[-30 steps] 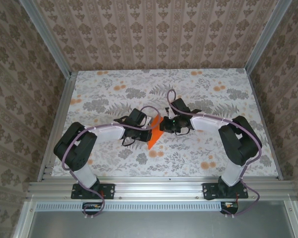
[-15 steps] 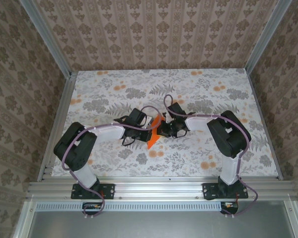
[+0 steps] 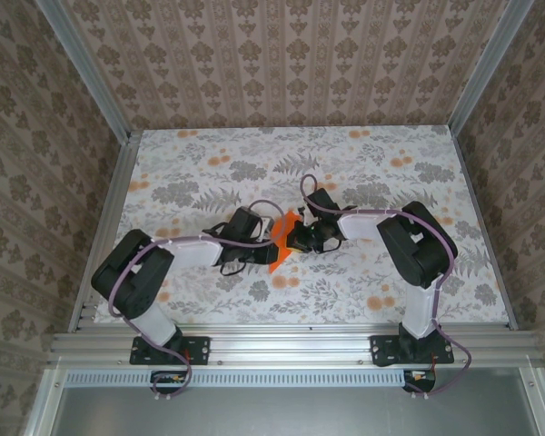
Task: Fold a paper plane with a square sheet of paper (pick it up from the middle)
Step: Fold the wing for the fifth time at the center of the table.
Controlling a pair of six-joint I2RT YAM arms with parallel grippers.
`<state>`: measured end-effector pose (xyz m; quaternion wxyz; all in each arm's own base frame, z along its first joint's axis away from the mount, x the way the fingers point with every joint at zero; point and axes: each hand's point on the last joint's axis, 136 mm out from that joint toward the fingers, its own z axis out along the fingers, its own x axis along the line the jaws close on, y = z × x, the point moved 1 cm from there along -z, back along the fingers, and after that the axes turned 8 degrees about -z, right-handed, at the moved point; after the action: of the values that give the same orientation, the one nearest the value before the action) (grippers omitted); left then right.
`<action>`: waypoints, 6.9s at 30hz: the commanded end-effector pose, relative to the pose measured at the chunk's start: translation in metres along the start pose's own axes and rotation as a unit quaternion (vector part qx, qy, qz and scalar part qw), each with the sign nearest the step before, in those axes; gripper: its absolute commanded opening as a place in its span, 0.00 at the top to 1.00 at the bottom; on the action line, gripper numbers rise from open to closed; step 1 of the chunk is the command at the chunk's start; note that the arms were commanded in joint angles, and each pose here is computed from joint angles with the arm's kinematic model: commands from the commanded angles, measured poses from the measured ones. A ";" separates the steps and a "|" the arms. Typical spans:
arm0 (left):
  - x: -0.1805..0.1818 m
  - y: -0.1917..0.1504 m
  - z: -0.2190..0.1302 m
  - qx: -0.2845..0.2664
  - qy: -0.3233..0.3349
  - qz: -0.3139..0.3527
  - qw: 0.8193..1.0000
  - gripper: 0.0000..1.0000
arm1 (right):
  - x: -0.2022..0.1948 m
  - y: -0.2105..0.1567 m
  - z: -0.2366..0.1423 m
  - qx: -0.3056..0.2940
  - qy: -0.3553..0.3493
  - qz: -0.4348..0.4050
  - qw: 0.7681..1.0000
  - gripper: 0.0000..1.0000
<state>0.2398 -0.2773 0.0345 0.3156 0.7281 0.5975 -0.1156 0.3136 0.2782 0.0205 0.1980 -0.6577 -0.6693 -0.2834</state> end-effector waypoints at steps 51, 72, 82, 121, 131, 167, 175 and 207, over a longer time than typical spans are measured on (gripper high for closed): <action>0.008 -0.011 -0.006 -0.069 0.173 0.231 0.955 0.98 | 0.035 0.032 -0.055 -0.080 0.068 0.165 0.981 0.39; 0.005 -0.014 -0.001 -0.072 0.200 0.277 0.937 0.99 | 0.020 0.017 -0.007 -0.016 -0.047 0.152 0.987 0.57; 0.006 -0.013 -0.002 -0.073 0.210 0.279 0.934 0.99 | 0.019 0.018 -0.018 -0.033 -0.082 0.128 0.988 0.77; -0.017 0.001 -0.010 -0.030 -0.157 -0.099 0.982 0.55 | 0.031 0.004 -0.038 0.008 0.111 -0.156 0.981 0.92; -0.018 0.004 0.000 -0.022 -0.170 -0.107 0.979 0.58 | 0.017 0.006 -0.030 0.016 0.115 -0.143 0.983 0.92; -0.026 -0.003 0.015 0.014 -0.163 -0.100 0.981 0.83 | -0.005 0.015 -0.008 0.014 0.113 -0.098 0.989 0.74; -0.031 0.001 0.016 0.010 -0.160 -0.107 0.981 0.84 | -0.020 0.010 -0.003 0.017 0.084 -0.084 0.993 0.69; -0.029 -0.030 0.008 -0.033 -0.007 0.027 0.999 0.55 | -0.031 0.012 0.003 0.018 0.056 -0.056 0.997 0.68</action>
<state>0.2027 -0.3030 0.0407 0.3639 0.7113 0.5887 -0.1231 0.3314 0.2697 0.0318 0.2442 -0.5586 -0.7018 -0.3684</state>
